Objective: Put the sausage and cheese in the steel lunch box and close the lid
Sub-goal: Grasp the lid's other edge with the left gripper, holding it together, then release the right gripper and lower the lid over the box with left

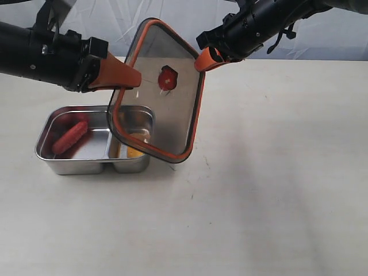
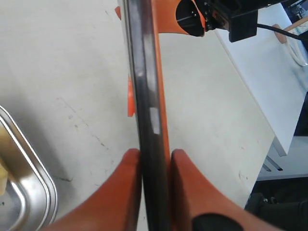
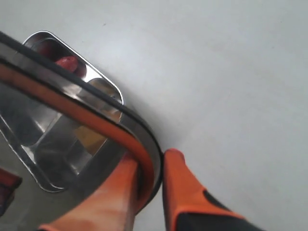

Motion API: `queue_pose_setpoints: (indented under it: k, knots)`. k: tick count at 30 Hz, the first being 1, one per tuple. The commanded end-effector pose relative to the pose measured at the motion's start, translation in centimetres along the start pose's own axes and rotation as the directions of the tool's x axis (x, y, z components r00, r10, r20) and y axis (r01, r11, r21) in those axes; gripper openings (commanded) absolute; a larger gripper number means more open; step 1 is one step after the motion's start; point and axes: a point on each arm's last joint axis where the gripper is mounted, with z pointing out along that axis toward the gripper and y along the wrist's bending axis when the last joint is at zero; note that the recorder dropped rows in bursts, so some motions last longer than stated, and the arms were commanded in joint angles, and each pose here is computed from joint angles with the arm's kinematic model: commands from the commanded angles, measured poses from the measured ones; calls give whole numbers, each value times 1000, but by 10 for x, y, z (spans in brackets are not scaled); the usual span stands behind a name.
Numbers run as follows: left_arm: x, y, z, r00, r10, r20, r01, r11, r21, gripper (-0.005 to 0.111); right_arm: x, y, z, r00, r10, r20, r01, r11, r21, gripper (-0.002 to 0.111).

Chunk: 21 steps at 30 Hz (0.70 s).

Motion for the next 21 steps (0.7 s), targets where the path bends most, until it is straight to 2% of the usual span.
queue_pose_setpoints:
  k: [1, 12, 15, 19, 21]
  knots:
    - [0, -2, 2, 1000, 29, -8, -29, 999, 26, 0, -3, 13, -1, 1000, 2, 9, -1, 998, -59, -1]
    - [-1, -2, 1, 999, 53, -4, -53, 998, 23, 0, -3, 13, -1, 1000, 0, 8, 1, 998, -58, 0]
    - [-1, -2, 1, 999, 53, -4, -53, 998, 23, 0, -2, 12, -1, 1000, -2, 6, 3, 998, -56, 14]
    - [-3, -3, 0, 998, 66, -1, -66, 998, 21, 0, -1, 13, -1, 1000, -3, -7, 3, 998, -66, 45]
    - [-4, -3, 0, 997, 80, -8, -79, 997, 14, 0, -1, 13, -1, 1000, -3, -8, 3, 998, -68, 48]
